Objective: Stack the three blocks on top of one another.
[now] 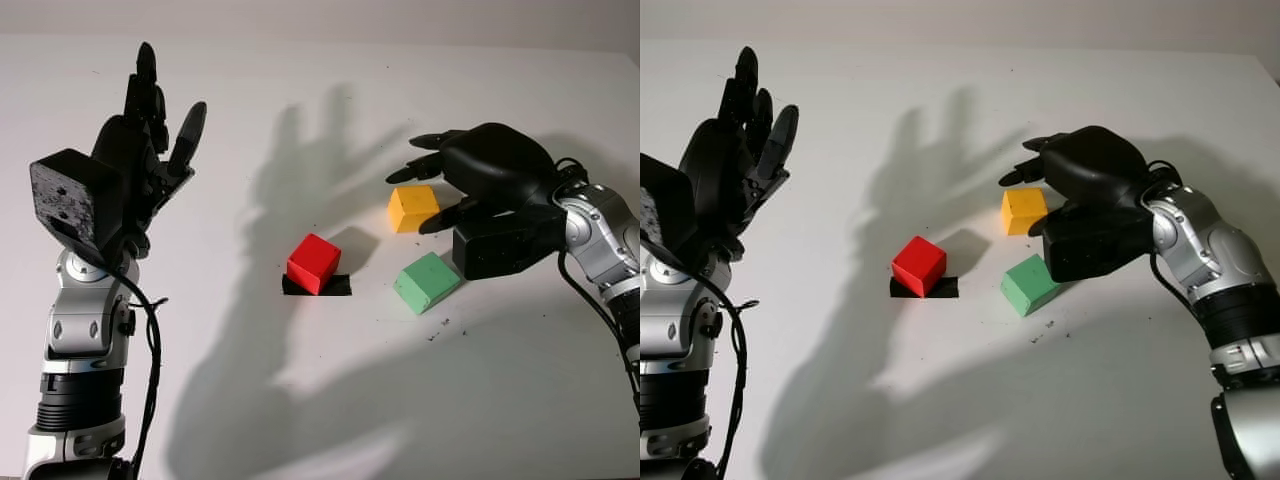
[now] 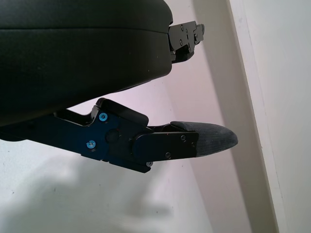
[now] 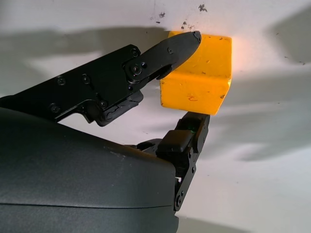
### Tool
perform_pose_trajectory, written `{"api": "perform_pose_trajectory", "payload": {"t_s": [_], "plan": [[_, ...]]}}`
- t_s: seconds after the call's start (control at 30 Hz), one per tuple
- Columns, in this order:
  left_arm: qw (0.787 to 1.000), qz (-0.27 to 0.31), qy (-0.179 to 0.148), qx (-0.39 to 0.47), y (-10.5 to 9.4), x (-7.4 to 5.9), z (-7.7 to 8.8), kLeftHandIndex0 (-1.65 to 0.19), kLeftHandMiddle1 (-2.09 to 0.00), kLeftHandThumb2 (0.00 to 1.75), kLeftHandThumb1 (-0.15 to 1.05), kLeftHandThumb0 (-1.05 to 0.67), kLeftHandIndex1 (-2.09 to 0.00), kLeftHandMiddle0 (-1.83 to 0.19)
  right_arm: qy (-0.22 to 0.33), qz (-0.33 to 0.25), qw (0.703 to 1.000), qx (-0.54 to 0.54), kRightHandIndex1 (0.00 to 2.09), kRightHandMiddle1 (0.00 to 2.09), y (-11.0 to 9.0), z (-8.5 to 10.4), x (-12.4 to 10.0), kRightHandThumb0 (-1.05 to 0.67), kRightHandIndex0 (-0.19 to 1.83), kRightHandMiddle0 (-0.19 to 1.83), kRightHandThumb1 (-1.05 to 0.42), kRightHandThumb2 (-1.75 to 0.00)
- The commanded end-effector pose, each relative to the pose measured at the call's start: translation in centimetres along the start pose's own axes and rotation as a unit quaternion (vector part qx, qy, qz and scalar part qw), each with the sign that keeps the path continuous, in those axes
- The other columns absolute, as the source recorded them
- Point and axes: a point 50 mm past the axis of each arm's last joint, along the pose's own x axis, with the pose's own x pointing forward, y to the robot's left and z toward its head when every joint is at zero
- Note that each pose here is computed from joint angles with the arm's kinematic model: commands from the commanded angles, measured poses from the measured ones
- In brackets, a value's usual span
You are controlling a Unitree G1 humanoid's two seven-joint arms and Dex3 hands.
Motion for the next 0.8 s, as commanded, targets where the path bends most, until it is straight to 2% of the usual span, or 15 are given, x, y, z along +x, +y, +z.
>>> {"api": "perform_pose_trajectory", "payload": {"t_s": [0.0,0.07,0.2,0.47,0.6,0.7,0.77], "plan": [[1.000,-0.002,-0.006,-0.004,0.0,0.1,0.1,0.19,0.00,0.44,1.05,-0.70,0.00,0.19,-0.009,-0.011,1.000,-0.005,0.09,0.30,-0.4,0.1,0.2,-0.48,0.48,0.87,-0.83,-0.05],[1.000,-0.001,-0.004,0.001,0.0,0.1,0.1,0.19,0.00,0.44,1.05,-0.72,0.00,0.19,-0.011,-0.014,1.000,-0.004,0.08,0.75,-0.4,0.0,0.3,-0.43,0.53,0.72,-0.85,-0.05],[1.000,0.004,-0.002,-0.003,0.0,0.0,0.1,0.19,0.00,0.43,1.05,-0.71,0.00,0.19,-0.014,-0.017,1.000,-0.004,0.08,1.05,-0.3,-0.1,0.3,-0.41,0.56,0.63,-0.87,-0.06],[1.000,-0.001,-0.006,0.003,0.0,-0.1,0.3,0.19,0.00,0.43,1.05,-0.68,0.00,0.19,-0.013,-0.006,1.000,-0.017,0.06,1.18,-0.9,-0.2,0.4,-0.41,0.54,0.55,-0.90,-0.06],[1.000,0.000,-0.003,0.000,-0.1,0.0,0.3,0.19,0.00,0.43,1.05,-0.70,0.00,0.19,-0.022,-0.014,1.000,-0.016,0.06,1.16,-1.5,-0.2,0.5,-0.40,0.55,0.55,-0.89,-0.05],[1.000,0.000,-0.003,0.002,0.0,0.1,0.2,0.19,0.00,0.42,1.05,-0.72,0.00,0.19,-0.029,-0.025,0.999,-0.004,0.06,1.13,-2.2,-0.2,0.8,-0.39,0.55,0.56,-0.88,-0.05],[1.000,0.000,-0.002,0.002,0.0,0.2,0.3,0.19,0.00,0.43,1.05,-0.71,0.00,0.19,-0.037,-0.037,0.999,-0.001,0.06,1.12,-3.4,-0.1,1.3,-0.39,0.55,0.58,-0.87,-0.05]]}}
